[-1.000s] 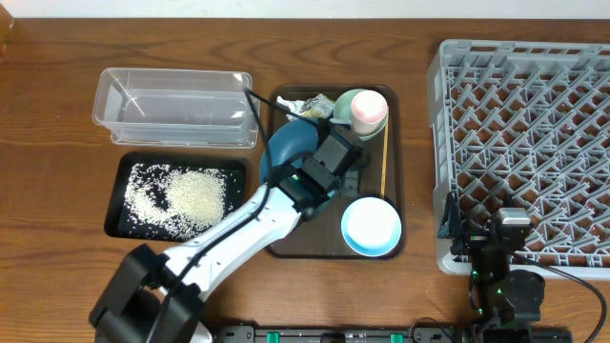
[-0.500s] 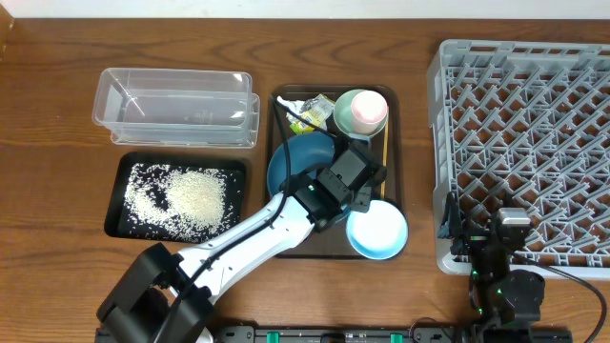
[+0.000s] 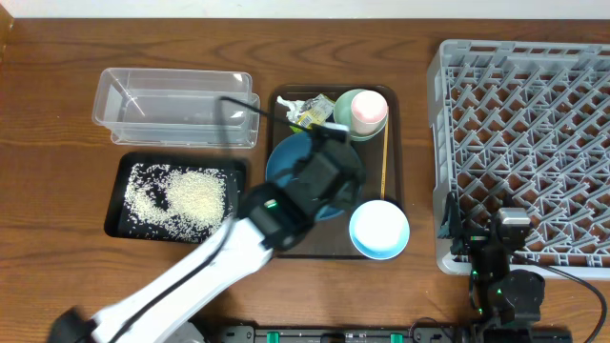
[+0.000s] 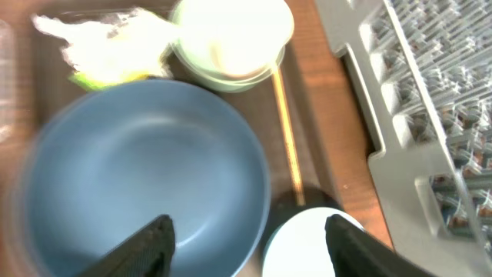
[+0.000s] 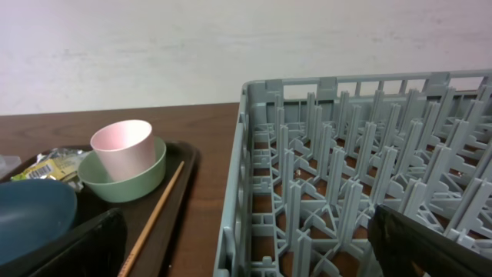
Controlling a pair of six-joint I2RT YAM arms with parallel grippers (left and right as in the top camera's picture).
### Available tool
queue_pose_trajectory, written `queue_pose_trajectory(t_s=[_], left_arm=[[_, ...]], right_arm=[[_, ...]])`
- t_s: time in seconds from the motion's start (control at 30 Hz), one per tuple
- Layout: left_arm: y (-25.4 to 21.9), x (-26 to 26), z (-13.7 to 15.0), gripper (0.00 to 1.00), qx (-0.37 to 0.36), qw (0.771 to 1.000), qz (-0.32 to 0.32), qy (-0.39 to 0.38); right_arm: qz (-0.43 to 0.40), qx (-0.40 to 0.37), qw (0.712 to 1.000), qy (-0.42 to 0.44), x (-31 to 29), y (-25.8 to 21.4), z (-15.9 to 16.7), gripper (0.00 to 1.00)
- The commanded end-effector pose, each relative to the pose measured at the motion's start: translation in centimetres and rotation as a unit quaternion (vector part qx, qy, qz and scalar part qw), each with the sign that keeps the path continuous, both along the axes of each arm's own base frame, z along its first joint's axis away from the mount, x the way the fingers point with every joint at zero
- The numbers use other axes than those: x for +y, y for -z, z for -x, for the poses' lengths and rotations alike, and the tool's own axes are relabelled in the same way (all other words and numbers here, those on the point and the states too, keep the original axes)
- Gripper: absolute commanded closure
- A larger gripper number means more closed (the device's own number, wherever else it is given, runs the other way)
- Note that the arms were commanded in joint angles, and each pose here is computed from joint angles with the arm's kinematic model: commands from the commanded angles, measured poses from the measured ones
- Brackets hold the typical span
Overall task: Sort waste into correct bins and load items into the dishwasher rack
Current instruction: 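Set the blue bowl down and retract the left gripper, then reach the right gripper to the small light-blue bowl and grasp it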
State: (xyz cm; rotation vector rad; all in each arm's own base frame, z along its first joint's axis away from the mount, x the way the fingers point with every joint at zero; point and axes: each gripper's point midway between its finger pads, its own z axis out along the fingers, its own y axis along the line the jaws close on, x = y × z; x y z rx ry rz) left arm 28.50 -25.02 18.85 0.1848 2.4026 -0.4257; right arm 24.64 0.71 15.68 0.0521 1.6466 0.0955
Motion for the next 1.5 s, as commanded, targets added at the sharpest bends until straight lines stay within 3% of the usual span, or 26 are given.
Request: queue_pose_trajectory(t_s=[0.0,0.17,0.33,0.47,0.53,0.57,0.6,0.7,0.87,1.0,1.1,1.27,1.47], left_arm=[[-4.0,5.9,-1.0,0.22,-0.053,0.995,-0.020,-0.084],[-6.5,17.4,0.0,0.16,-0.050,0.967,-0.018,-0.248],[-7.4,28.7,3.4,0.14,-0.039,0.898,-0.009,-0.438],[-7.5,33.7,6.5,0.13,-0.033,0.847,-0.016,-0.530],[-7.2,35.0,7.6,0.12,-0.025,0.830,-0.021,-0.557],[-7.0,35.6,8.1,0.12,-0.019,0.822,-0.024,-0.569],[-6.9,35.8,8.3,0.08,-0.015,0.818,-0.025,-0.574],[-6.7,36.3,8.5,0.08,-0.010,0.812,-0.028,-0.583],[-6.4,36.3,8.3,0.07,-0.004,0.812,-0.030,-0.583],[-6.3,36.4,8.2,0.07,-0.001,0.812,-0.031,-0.583],[-6.3,36.4,8.2,0.07,0.000,0.812,-0.031,-0.583],[-6.3,36.4,8.2,0.07,0.000,0.812,-0.031,-0.583],[-6.3,36.4,8.2,0.07,0.000,0.812,-0.031,-0.583]], right_arm=[[0.007,0.000,1.000,-0.003,0.1,0.0,0.0,0.01],[0.007,0.000,1.000,-0.003,0.1,0.0,0.0,0.01],[0.007,0.000,1.000,-0.003,0.1,0.0,0.0,0.01],[0.000,-0.015,1.000,-0.009,0.4,-0.7,0.0,0.01],[-0.059,-0.019,0.996,-0.057,2.1,-1.2,0.2,0.01],[-0.128,-0.012,0.984,-0.120,4.3,-1.6,0.6,0.01],[-0.179,0.002,0.970,-0.167,6.0,-1.7,1.2,0.01],[-0.354,0.107,0.873,-0.319,11.4,-1.9,4.7,0.01],[-0.449,0.128,0.833,-0.297,11.1,-2.8,4.4,0.01],[-0.422,0.080,0.836,-0.341,11.5,-6.0,5.3,0.01],[-0.356,0.079,0.866,-0.342,11.6,-6.5,5.5,0.01],[-0.266,0.187,0.899,-0.294,11.1,-5.0,5.2,0.01],[-0.171,0.325,0.886,-0.282,11.2,-4.9,4.6,0.01]])
